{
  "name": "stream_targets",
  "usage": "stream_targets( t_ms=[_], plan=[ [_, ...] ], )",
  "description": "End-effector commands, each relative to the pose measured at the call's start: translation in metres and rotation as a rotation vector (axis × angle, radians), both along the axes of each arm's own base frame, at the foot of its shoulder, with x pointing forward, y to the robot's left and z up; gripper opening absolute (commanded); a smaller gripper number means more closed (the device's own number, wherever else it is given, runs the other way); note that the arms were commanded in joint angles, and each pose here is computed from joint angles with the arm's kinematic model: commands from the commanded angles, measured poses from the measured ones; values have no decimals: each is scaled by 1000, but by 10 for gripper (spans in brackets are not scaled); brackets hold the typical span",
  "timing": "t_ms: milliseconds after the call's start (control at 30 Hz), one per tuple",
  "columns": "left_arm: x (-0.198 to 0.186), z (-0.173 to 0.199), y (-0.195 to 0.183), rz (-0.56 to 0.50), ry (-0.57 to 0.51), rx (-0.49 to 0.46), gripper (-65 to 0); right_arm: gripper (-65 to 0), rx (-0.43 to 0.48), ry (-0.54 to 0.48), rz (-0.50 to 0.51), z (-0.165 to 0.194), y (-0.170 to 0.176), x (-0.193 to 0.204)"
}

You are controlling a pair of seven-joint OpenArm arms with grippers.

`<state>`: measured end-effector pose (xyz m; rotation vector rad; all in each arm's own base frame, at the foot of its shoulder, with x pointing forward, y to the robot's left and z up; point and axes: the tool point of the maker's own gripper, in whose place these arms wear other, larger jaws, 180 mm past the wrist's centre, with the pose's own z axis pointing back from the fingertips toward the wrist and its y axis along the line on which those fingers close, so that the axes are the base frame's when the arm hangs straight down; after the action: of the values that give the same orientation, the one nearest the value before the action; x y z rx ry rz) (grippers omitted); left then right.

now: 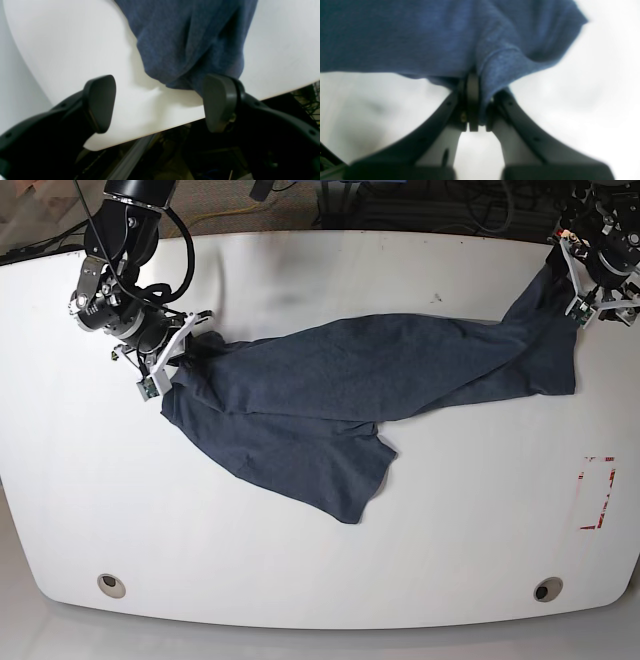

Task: Fold the T-shirt properly
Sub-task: 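Lift the shirt high with both grippers and shake it out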

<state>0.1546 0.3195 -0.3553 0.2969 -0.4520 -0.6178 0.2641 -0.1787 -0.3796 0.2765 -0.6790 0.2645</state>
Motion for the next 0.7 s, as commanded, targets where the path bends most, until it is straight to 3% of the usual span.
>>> stream_targets(
  t_ms=[0, 667],
  plan=[
    [12, 7, 3, -7, -32, 12, -146, -650, 10, -57, 4, 13, 2, 10],
    [48, -11, 2, -31, -25, 47, -146, -650, 36, -63, -1, 14, 10, 12]
  ],
)
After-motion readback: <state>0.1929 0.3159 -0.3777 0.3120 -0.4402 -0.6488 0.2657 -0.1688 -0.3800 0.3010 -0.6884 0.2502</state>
